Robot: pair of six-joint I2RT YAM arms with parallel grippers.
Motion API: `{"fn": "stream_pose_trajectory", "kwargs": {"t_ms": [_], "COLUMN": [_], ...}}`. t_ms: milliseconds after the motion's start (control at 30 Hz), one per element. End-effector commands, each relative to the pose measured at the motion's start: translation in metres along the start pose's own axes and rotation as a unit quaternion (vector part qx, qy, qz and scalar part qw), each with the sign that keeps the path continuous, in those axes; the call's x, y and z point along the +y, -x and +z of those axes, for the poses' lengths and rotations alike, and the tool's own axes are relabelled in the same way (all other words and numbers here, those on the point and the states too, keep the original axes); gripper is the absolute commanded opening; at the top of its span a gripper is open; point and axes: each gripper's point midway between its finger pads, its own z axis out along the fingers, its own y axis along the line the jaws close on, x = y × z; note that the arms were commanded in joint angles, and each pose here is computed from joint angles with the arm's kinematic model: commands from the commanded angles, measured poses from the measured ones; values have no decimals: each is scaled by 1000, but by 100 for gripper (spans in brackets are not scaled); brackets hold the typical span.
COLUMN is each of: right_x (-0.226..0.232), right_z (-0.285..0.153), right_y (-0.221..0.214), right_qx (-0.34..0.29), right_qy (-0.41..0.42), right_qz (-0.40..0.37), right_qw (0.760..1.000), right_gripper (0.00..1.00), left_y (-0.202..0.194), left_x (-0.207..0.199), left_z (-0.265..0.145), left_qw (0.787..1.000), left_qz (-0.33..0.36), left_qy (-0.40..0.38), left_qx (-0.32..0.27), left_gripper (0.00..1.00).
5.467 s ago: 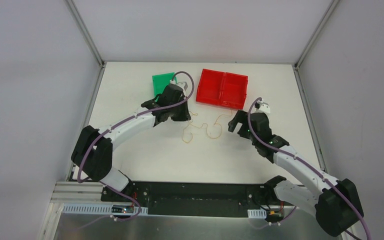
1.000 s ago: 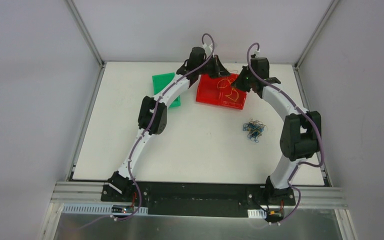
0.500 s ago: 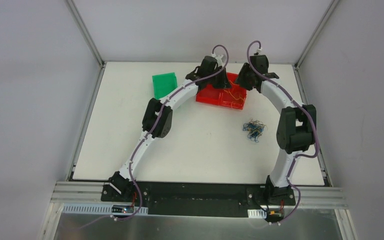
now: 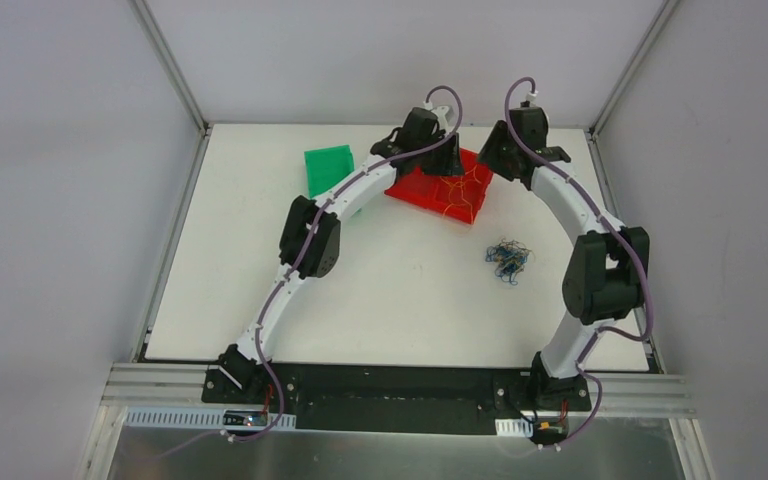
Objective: Untangle the cables
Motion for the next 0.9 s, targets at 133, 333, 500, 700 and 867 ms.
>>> {"fn": "stream_pose_trajectory", "kwargs": {"t_ms": [133,333,500,700,867], "right_x": [-5,-23,-32,-33,-32], "right_z": [-14,1,15,32,34], "right_y": [-10,-14,-17,-38,-59], "right_qx": [-7,-2,8,35,58], "right_qy": [-19,-70,-104,-115,-109], "right_qz": [-12,-27,-38,-55,-57], "right_qw": [1000,997,994,991,991], "right_gripper": [52,61,61,61,51], "left_y": [41,53,60,57,37], "left_x": [-39,-54,-49,-48,-48], "left_z": [-56,-101,-146,-194,-218], "left_qw": [999,998,996,994,995], "left_qz": [23,45,57,22,-9], "left_qy": [-17,-10,38,71,74], "left_qx": [-30,-41,-57,-77,-68], "left_gripper": [50,58,70,75,74]}}
